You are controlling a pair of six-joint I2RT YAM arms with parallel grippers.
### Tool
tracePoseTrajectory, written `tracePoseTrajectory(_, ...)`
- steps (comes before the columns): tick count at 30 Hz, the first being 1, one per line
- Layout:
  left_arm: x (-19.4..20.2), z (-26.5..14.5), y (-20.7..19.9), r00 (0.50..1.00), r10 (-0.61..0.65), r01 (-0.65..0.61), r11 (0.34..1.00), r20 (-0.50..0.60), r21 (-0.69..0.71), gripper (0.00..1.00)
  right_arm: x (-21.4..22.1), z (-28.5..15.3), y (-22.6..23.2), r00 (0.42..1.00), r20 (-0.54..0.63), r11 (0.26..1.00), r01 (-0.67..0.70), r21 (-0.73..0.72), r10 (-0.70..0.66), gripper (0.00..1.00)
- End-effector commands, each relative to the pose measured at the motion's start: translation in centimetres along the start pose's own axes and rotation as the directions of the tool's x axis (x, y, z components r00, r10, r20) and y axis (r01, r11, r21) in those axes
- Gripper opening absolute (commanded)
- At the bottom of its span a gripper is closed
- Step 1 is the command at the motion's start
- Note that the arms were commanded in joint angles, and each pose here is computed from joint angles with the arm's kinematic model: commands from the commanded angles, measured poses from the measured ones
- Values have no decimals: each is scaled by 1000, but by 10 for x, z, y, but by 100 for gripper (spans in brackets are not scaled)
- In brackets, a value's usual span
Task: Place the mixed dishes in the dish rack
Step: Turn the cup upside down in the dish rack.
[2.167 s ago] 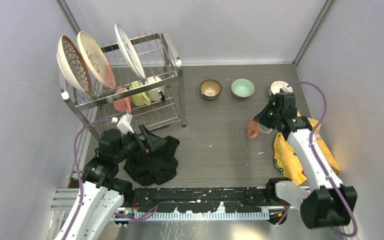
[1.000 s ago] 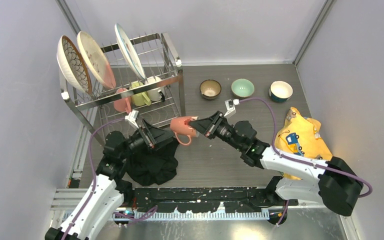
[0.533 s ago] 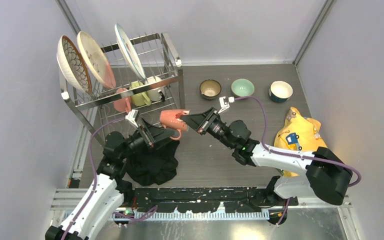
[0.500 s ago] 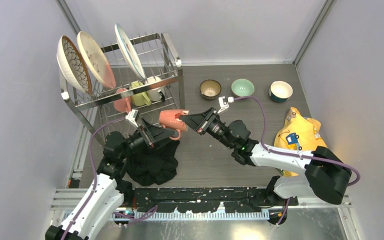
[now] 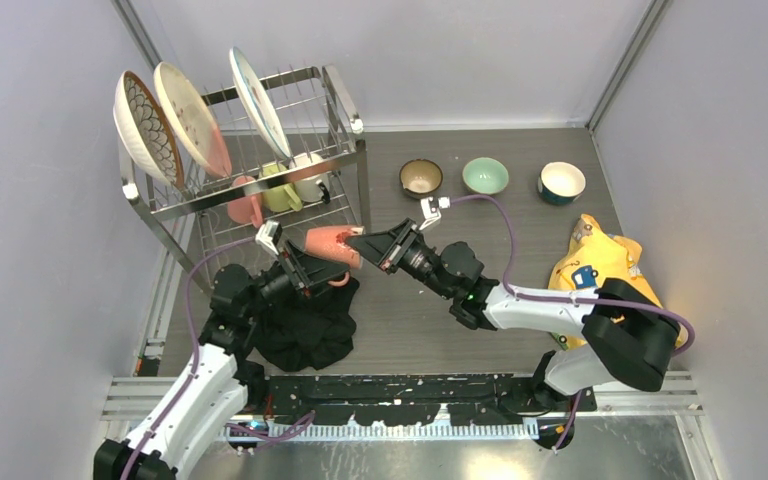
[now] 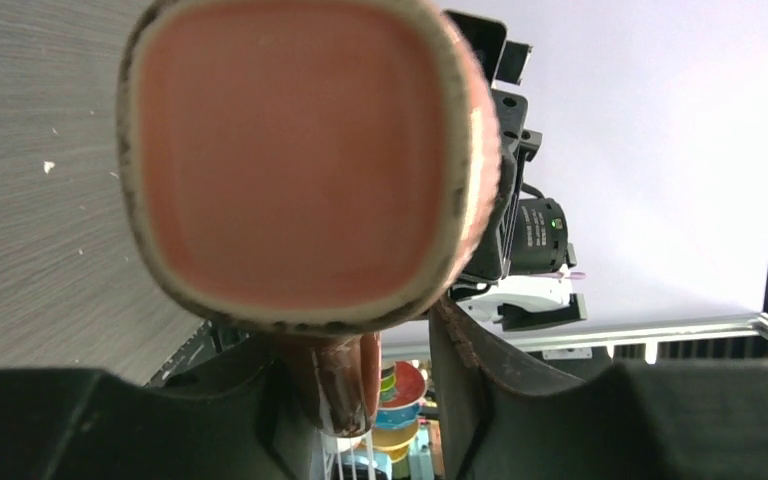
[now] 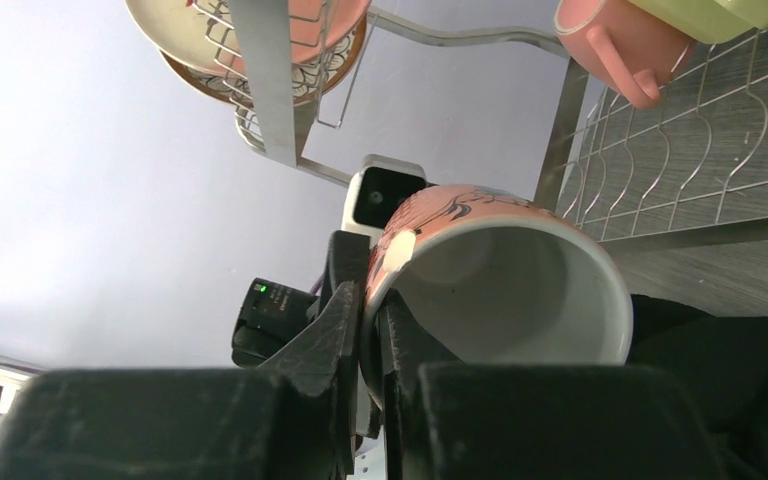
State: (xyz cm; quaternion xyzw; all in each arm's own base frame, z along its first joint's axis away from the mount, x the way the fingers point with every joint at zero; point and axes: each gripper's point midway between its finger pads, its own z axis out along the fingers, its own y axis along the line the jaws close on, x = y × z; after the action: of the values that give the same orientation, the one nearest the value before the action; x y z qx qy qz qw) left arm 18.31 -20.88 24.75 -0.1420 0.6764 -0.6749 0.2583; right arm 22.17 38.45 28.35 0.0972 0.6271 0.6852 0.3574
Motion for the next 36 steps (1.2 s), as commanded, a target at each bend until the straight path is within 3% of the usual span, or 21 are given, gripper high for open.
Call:
tracePoseTrajectory(1, 1, -2, -20, 999, 33, -33, 995, 1, 91, 36, -25, 7, 70, 995, 88, 975, -22, -221, 43, 1)
tracePoseTrajectory(5, -2, -2, -20, 999, 36, -38, 995, 23, 93, 26, -21, 8, 63, 996, 73, 977, -32, -212, 49, 1)
tracePoseTrajectory(9, -4, -3, -21, 998, 43, -48, 993, 47, 104, 2, -18, 7, 55, 996, 67, 980, -38, -195, 52, 3)
tracePoseTrajectory(14, -8, -6, -20, 995, 58, -67, 993, 84, 101, 0, -15, 3, 51, 997, 56, 983, -41, -179, 52, 19)
tracePoseTrajectory(16, -9, -7, -16, 992, 73, -82, 993, 102, 80, 0, -16, 0, 47, 997, 63, 987, -34, -159, 45, 32)
tracePoseTrajectory(18, -12, -8, -10, 988, 98, -103, 994, 122, 39, 0, -19, -4, 43, 996, 77, 991, -29, -132, 39, 52)
tracePoseTrajectory(19, -13, -10, -9, 983, 123, -127, 992, 133, 19, 0, -21, -6, 39, 996, 85, 993, -27, -113, 36, 67)
tracePoseTrajectory(20, -16, -11, -3, 976, 156, -154, 988, 151, -22, 0, -22, -8, 36, 995, 93, 996, -26, -91, 34, 89)
tracePoseTrajectory(21, -19, -13, 2, 966, 200, -192, 979, 162, -67, 0, -24, -11, 33, 994, 103, 997, -22, -69, 29, 98)
tracePoseTrajectory(27, -46, -31, 30, 868, 460, -375, 854, 187, -360, 0, -35, -27, 33, 990, 129, 999, 49, 16, -50, 100)
tracePoseTrajectory(36, -98, -49, 66, 777, 605, -358, 653, 176, -667, 0, -47, -44, 34, 980, 168, 993, 100, 56, -108, 100)
